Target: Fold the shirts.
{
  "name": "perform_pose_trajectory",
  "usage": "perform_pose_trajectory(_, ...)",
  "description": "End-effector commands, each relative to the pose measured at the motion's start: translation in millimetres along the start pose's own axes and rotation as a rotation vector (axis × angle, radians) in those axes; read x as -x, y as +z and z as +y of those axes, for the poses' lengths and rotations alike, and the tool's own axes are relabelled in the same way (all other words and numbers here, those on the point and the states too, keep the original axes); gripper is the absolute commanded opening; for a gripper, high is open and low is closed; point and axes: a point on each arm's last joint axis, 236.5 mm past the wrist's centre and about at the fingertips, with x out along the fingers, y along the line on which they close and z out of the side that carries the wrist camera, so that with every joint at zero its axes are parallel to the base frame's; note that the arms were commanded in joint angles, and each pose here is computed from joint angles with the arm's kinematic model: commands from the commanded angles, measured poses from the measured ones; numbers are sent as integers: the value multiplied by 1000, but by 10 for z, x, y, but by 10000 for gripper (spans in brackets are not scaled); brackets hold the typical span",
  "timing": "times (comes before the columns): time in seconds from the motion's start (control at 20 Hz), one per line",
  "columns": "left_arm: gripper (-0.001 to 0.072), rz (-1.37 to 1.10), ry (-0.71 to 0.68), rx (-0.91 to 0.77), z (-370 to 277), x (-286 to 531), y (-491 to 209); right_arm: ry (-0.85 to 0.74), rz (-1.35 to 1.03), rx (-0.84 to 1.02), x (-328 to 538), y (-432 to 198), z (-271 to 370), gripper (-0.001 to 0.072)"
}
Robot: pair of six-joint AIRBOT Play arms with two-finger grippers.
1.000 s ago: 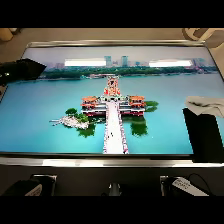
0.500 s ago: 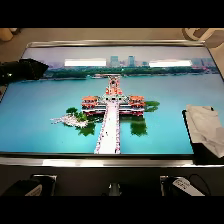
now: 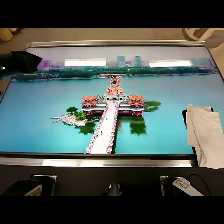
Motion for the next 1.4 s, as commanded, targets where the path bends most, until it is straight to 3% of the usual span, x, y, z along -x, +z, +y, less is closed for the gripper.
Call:
perform_pose_trajectory(0.0, 22, 127, 294, -54, 703, -11, -28, 16, -380, 234, 649, 1230, 611, 697)
perform_pose_trajectory(0.1, 27, 327, 374, -46, 949, -171, -451, 98, -290, 331, 482, 1186, 1281, 696)
perform_pose_trajectory(0.15, 122, 438, 381, -30, 1002, -268, -739, 121, -147, 366, 279, 940, 1559, 695)
perform_pose_trajectory(0.25, 576, 659, 383, 24, 1010, -371, -1385, 153, 123, 486, -70, 390, 1977, 680)
perform_pose_trajectory(0.4, 583, 815, 343, 10, 886, -407, -2179, 284, 376, 603, -376, -420, 2504, 669)
perform_pose_trajectory(0.5, 583, 783, 344, 37, 804, -419, -2384, 292, 376, 650, -483, -635, 2651, 668)
perform_pose_trajectory(1.35, 583, 738, 344, 39, 808, -458, -2327, 292, 321, 651, -509, -579, 2709, 665)
